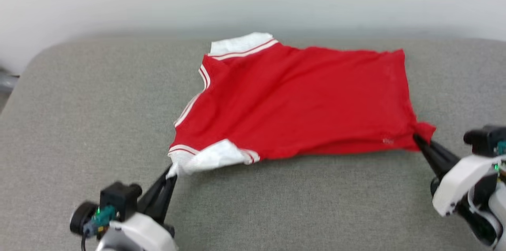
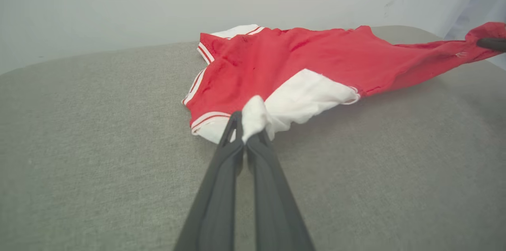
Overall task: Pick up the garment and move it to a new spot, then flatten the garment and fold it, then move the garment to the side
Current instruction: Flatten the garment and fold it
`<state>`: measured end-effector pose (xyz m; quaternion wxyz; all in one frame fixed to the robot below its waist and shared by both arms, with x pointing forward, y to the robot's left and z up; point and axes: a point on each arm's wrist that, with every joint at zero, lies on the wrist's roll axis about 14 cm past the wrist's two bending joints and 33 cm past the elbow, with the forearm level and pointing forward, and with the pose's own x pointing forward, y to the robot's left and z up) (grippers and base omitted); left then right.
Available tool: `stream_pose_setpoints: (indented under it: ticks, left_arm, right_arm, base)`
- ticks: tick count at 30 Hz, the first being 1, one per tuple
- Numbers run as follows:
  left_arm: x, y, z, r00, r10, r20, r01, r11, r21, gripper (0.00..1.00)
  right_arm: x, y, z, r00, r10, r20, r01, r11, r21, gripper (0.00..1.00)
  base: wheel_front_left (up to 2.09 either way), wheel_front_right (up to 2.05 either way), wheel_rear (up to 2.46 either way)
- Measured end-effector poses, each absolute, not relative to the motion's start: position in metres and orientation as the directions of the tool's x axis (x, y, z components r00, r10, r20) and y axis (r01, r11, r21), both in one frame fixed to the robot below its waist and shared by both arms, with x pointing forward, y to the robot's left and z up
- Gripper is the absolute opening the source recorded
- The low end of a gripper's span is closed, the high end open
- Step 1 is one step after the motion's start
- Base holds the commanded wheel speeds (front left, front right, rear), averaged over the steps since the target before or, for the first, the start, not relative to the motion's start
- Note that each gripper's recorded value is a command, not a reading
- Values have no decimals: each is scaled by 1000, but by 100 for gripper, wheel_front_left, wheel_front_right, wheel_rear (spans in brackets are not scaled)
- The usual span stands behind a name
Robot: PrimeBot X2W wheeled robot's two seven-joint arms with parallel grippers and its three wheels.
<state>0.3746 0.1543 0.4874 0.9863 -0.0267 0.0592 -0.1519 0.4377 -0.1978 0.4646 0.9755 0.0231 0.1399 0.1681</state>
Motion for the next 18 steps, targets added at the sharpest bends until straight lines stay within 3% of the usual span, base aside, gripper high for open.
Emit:
stream_pose_setpoints:
  ticks: [18]
  left_arm:
    - [271,136,428,869,-352,-348,259,923,-285,0]
  right_arm:
    - [324,-238,413,875,235,-424,-177,969,172,0]
  base:
    - [0,0,0]
